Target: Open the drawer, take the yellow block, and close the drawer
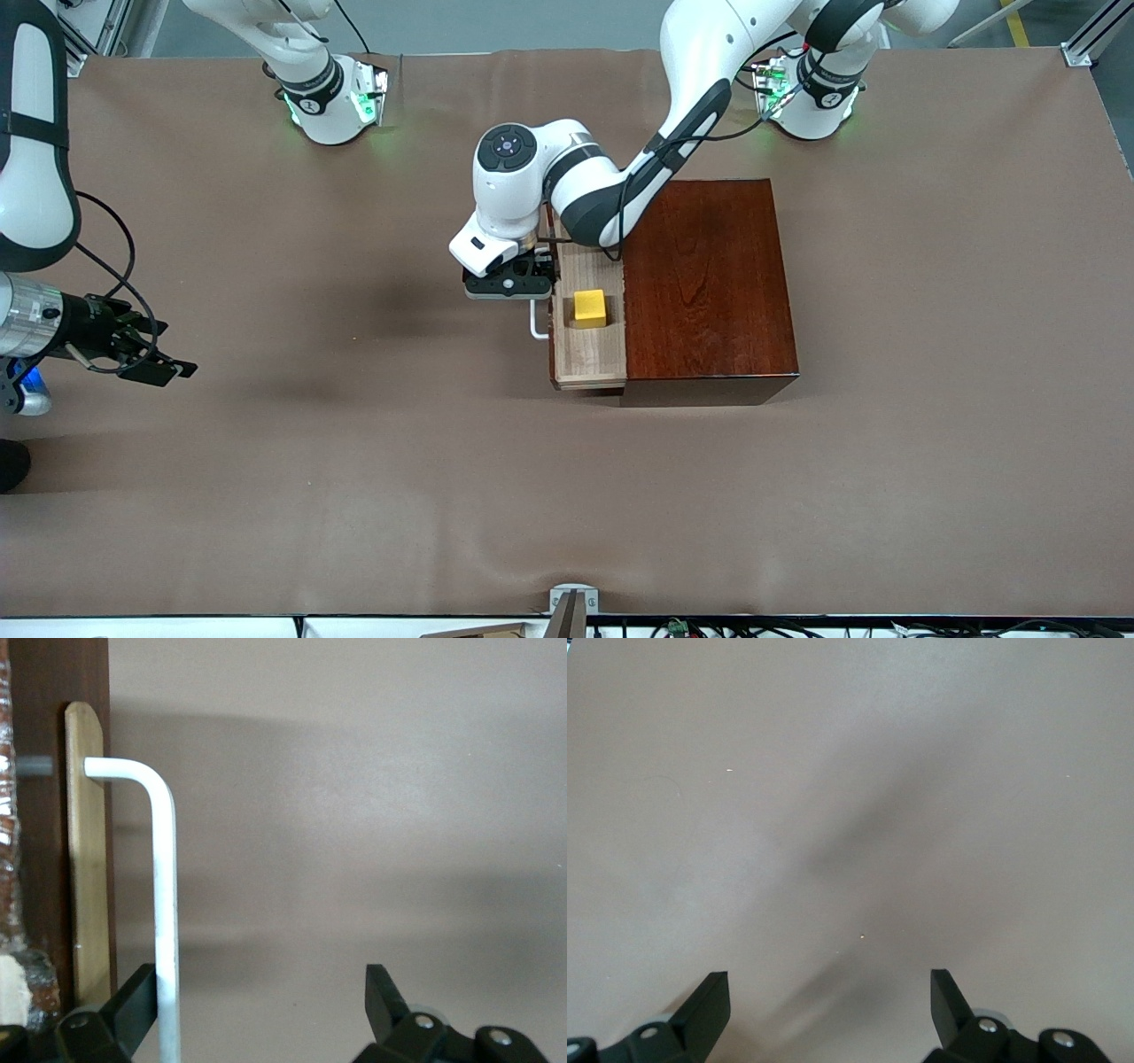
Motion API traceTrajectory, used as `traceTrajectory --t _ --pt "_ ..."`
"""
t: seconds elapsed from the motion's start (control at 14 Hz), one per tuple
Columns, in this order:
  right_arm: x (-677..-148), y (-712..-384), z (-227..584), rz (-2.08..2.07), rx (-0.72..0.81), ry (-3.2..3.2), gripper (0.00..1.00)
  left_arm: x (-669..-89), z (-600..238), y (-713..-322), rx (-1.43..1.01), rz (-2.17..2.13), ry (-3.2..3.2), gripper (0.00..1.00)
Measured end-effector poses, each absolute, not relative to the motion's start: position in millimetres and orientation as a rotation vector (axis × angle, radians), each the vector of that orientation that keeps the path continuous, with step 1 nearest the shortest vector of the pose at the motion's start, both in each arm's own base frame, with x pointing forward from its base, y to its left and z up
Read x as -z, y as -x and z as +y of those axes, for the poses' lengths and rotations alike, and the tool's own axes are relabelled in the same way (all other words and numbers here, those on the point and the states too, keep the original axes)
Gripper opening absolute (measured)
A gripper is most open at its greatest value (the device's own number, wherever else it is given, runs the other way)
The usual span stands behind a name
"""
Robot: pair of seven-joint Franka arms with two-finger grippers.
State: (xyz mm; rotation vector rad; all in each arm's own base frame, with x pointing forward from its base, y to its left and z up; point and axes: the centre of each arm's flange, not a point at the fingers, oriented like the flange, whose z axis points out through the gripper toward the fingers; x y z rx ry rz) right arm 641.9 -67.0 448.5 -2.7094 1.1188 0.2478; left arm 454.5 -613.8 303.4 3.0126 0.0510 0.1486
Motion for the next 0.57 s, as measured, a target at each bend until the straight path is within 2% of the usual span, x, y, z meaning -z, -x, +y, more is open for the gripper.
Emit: traceTrajectory --t 0.57 --pt "-459 -646 -61 1.093 -0.207 2.755 1.00 -323 -617 -462 -0.182 0.062 -2.974 1.00"
